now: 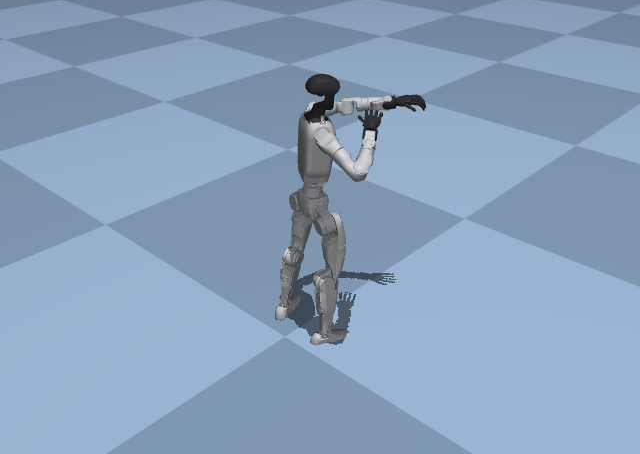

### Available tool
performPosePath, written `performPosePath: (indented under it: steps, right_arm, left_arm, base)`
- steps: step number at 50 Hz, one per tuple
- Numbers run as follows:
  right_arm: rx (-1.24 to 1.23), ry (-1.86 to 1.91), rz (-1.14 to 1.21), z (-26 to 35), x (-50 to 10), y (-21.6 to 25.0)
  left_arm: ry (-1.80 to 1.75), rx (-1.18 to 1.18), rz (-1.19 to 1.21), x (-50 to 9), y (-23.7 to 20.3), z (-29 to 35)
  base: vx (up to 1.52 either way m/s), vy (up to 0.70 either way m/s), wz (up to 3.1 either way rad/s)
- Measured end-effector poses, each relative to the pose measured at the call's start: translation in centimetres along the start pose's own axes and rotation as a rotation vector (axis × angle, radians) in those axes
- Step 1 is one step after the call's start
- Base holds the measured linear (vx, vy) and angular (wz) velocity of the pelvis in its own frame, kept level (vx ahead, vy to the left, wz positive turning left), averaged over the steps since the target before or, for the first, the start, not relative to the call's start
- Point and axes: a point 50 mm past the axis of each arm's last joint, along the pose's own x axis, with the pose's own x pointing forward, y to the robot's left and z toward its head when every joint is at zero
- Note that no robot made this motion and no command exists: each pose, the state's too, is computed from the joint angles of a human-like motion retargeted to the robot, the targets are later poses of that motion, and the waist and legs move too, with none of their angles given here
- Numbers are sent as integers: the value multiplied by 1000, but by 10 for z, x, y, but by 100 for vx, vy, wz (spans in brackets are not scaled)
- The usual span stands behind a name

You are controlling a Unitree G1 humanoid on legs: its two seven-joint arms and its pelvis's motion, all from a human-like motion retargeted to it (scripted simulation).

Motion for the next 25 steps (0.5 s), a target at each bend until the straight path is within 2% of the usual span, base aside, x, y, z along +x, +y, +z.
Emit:
performPosePath:
  steps: [5,10,17,25]
  right_arm:
    - [-41,14,-32,-6,-2,-2]
    - [-59,209,17,-46,-7,5]
    - [-73,523,101,-113,-20,20]
    - [-282,812,238,-180,-39,31]
  left_arm:
    - [-88,96,40,-2,5,10]
    - [-239,-38,102,-21,3,39]
    - [-459,-197,55,-66,-13,77]
    - [-624,-230,-28,-103,-15,102]
  base:
    - [0,1,4]
    - [1,7,38]
    - [1,6,70]
    - [1,2,83]
